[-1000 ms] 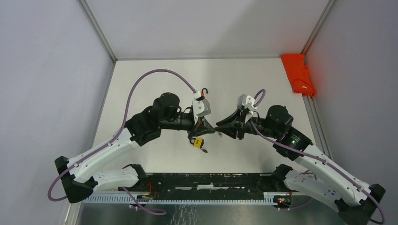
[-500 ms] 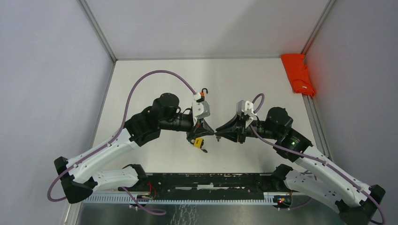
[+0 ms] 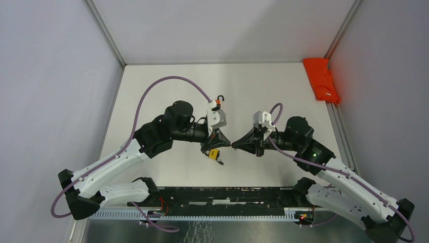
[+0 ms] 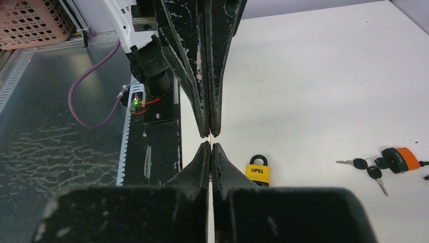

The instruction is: Unlock with the key

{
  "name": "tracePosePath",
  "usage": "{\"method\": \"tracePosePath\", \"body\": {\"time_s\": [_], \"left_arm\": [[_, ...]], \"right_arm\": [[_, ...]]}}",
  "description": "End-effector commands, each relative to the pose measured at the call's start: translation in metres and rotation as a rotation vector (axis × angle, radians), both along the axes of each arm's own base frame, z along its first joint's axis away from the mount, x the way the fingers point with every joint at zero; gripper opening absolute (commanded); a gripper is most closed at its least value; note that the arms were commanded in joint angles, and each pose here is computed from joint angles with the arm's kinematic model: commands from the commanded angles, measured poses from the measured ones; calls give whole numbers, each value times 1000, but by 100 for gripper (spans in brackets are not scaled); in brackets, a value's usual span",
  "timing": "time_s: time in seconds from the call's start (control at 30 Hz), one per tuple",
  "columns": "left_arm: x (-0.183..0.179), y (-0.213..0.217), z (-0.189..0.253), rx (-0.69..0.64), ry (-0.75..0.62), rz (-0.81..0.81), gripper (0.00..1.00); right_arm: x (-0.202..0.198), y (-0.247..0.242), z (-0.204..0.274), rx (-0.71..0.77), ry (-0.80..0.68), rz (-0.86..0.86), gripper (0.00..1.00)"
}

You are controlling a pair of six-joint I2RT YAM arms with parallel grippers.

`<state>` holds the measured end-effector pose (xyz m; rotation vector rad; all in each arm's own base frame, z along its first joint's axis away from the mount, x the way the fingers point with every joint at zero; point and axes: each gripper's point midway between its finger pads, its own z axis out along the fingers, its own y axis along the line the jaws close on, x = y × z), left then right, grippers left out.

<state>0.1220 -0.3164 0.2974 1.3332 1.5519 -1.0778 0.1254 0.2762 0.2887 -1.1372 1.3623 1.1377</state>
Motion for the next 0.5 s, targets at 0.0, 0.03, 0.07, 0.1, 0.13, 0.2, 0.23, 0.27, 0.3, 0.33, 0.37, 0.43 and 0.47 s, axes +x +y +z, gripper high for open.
{"method": "tracePosePath", "body": {"time_s": [0.0,0.03,0.07,0.1,0.13,0.2,0.23,0.27,0.3,0.33,0.37,0.43,0.47], "left_arm": [[-2,2,23,-55,-76,-25,2],[-2,2,23,-55,-76,-26,2],[-2,2,22,-55,-75,-26,2],[-2,2,22,-55,-75,-25,2],[-2,2,22,-54,-76,-24,2],[-2,2,22,-54,-77,-22,2],[-2,2,21,-53,-77,-22,2],[0,2,21,-51,-75,-15,2],[1,2,20,-50,-75,-5,3],[3,2,20,-48,-75,6,7],[5,2,19,-45,-74,16,11],[8,2,19,-41,-75,31,25],[10,3,19,-41,-78,43,31]], "right_arm": [[-1,1,-4,-5,-13,17,0],[0,1,-4,-6,-13,12,0],[0,0,-4,-6,-13,7,0],[1,0,-3,-5,-15,1,0],[3,-1,-2,-4,-19,-12,0],[5,-2,0,-1,-25,-32,0],[7,-4,1,-1,-27,-50,0],[9,-5,1,0,-31,-62,0],[12,-6,2,-2,-33,-83,0],[15,-8,3,-2,-32,-107,0],[17,-9,3,-9,-31,-118,0],[22,-12,4,-22,-26,-156,0],[23,-13,2,-35,-20,-166,0]]}}
